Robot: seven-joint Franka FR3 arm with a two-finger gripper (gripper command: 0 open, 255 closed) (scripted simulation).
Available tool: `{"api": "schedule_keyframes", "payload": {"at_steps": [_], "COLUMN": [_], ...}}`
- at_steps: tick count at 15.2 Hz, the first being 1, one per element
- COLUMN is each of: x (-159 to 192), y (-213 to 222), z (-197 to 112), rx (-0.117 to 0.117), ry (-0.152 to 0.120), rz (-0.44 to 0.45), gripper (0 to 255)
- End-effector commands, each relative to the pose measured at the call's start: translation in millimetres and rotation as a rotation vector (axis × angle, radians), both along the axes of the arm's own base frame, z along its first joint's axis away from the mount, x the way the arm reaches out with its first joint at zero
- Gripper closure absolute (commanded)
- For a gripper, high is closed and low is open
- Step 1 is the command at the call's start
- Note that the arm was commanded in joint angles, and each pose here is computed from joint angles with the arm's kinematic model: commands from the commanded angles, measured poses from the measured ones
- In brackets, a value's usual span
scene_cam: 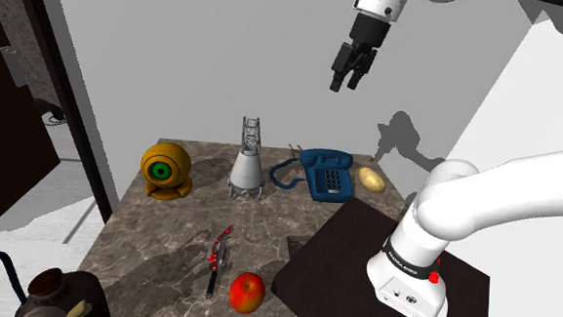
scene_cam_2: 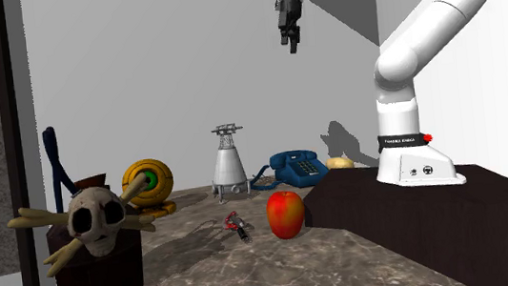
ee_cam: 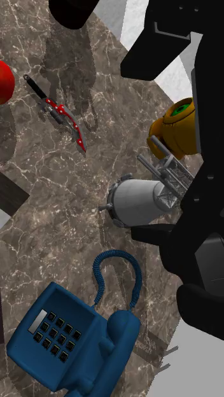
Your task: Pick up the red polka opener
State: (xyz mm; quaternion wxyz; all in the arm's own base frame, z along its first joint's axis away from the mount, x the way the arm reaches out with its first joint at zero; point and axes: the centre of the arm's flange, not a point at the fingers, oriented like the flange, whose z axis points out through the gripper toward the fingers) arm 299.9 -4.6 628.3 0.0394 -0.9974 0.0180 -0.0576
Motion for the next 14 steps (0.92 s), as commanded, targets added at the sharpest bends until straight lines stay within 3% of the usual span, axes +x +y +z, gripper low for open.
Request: {"api": "schedule_keyframes", "payload": {"at_steps": [1,14], "x": [0,29], "y": [0,98], "z": [0,-141], "rx": [0.0,-0.014], "ry": [0.0,0.034], "rz": [0.0,-0.089], "gripper": [0,0]}}
